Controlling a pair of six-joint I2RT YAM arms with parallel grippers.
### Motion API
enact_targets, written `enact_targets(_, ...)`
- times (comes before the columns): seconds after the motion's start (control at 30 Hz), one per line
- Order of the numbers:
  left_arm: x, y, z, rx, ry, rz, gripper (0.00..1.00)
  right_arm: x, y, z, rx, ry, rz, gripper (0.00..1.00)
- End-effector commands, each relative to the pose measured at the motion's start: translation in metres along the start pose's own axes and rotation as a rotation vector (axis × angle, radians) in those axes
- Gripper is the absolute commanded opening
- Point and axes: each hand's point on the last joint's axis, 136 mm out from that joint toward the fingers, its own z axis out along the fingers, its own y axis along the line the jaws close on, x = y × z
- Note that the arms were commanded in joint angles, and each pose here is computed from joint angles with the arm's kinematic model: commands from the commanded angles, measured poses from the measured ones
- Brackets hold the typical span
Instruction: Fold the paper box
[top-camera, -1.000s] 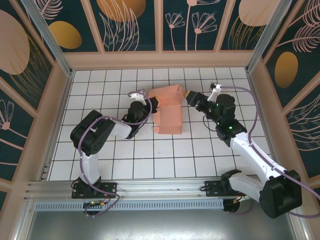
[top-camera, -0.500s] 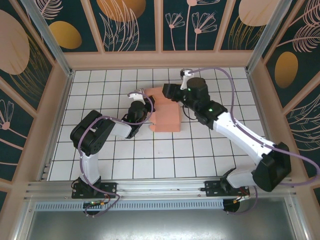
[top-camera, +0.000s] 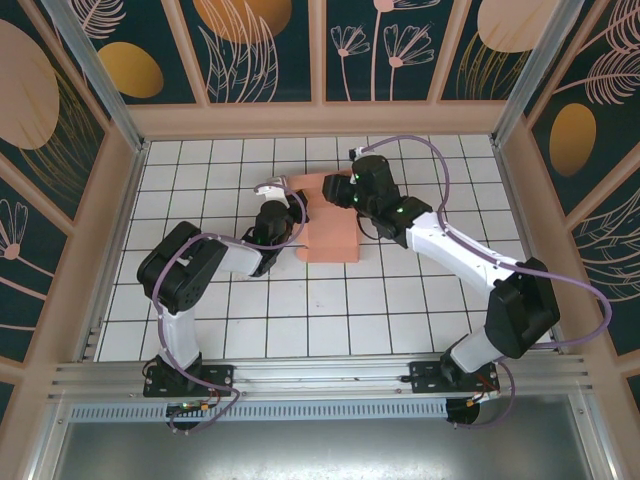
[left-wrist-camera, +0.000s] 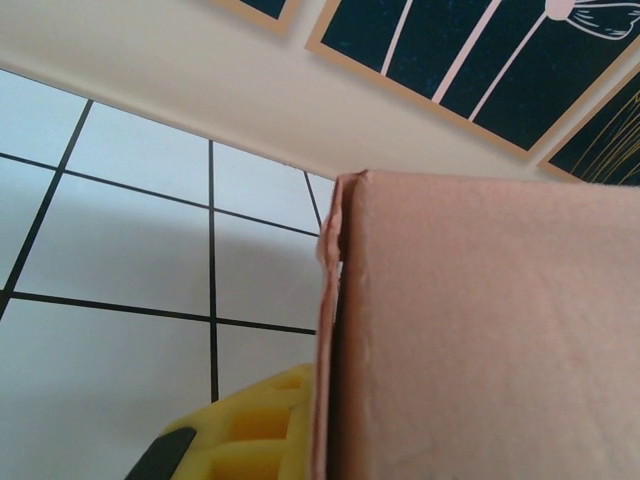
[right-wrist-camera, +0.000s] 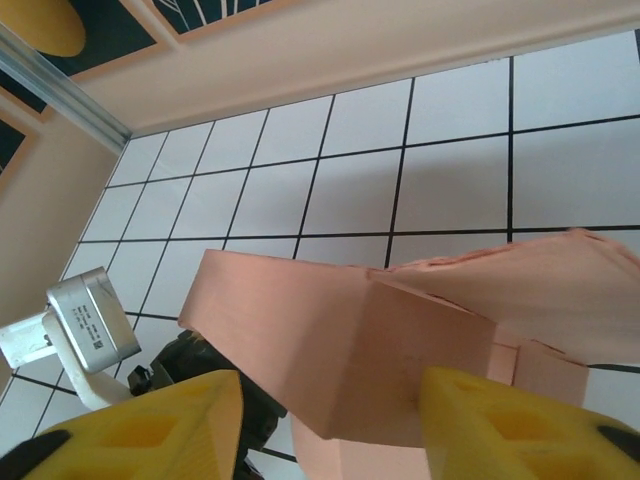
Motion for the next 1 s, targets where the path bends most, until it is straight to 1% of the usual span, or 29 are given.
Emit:
enact_targets(0.0, -0.014, -0.010, -0.004, 0.024, -0.037, 0.002, 0.00, -0.008, 0.001, 0.003, -0.005, -0.026, 0.045, 0.43)
enact_targets(0.13, -0.012, -0.011, -0.003, 0.031, -0.030, 0.003, 0.00, -0.013, 0.004, 0.001, -0.025, -0.036, 0.066, 0.31)
enact_targets(0.27, -0.009, -0.010, -0.003, 0.030, -0.026, 0.003, 0.00, -0.015, 0.000, 0.005, -0.042, -0.022, 0.117, 0.22)
enact_targets(0.3, -0.009, -0.010, -0.003, 0.030, -0.025, 0.002, 0.00, -0.014, -0.001, 0.006, -0.040, -0.018, 0.131, 0.18)
enact_targets(0.4, -0.010, -0.008, -0.003, 0.022, -0.027, 0.010, 0.00, -0.017, -0.003, 0.006, -0.031, -0.027, 0.160, 0.00)
enact_targets(0.53, -0.009, -0.007, -0.003, 0.013, -0.026, 0.014, 0.00, -0.020, -0.001, 0.005, -0.044, -0.031, 0.176, 0.00)
enact_targets(0.57, -0.009, -0.007, -0.003, 0.015, -0.027, 0.014, 0.00, -0.021, 0.000, 0.005, -0.044, -0.036, 0.180, 0.09)
enact_targets(0.6, -0.009, -0.007, -0.003, 0.016, -0.027, 0.014, 0.00, -0.021, 0.000, 0.004, -0.046, -0.040, 0.182, 0.23)
enact_targets(0.63, -0.008, -0.008, -0.003, 0.017, -0.025, 0.013, 0.00, -0.021, 0.001, 0.004, -0.053, -0.042, 0.181, 0.31)
enact_targets(0.67, -0.008, -0.008, -0.003, 0.018, -0.023, 0.013, 0.00, -0.021, 0.001, 0.005, -0.056, -0.042, 0.180, 0.31)
enact_targets(0.7, -0.008, -0.007, -0.003, 0.018, -0.024, 0.013, 0.00, -0.021, 0.002, 0.005, -0.062, -0.040, 0.179, 0.20)
enact_targets(0.73, -0.008, -0.007, -0.003, 0.016, -0.023, 0.012, 0.00, -0.021, 0.003, 0.005, -0.069, -0.041, 0.176, 0.00)
enact_targets(0.83, -0.009, -0.006, -0.003, 0.009, -0.021, 0.015, 0.00, -0.025, 0.006, 0.002, -0.082, -0.059, 0.166, 0.00)
enact_targets(0.87, -0.008, -0.005, -0.004, 0.005, -0.017, 0.017, 0.00, -0.026, 0.007, -0.001, -0.091, -0.070, 0.162, 0.04)
enact_targets(0.9, -0.009, -0.006, -0.004, 0.003, -0.016, 0.018, 0.00, -0.030, 0.009, -0.007, -0.106, -0.093, 0.152, 0.21)
enact_targets(0.93, -0.009, -0.006, -0.005, -0.002, -0.010, 0.020, 0.00, -0.033, 0.010, -0.013, -0.120, -0.114, 0.138, 0.36)
enact_targets(0.97, -0.009, -0.005, -0.004, -0.009, -0.004, 0.022, 0.00, -0.034, 0.011, -0.018, -0.129, -0.129, 0.123, 0.46)
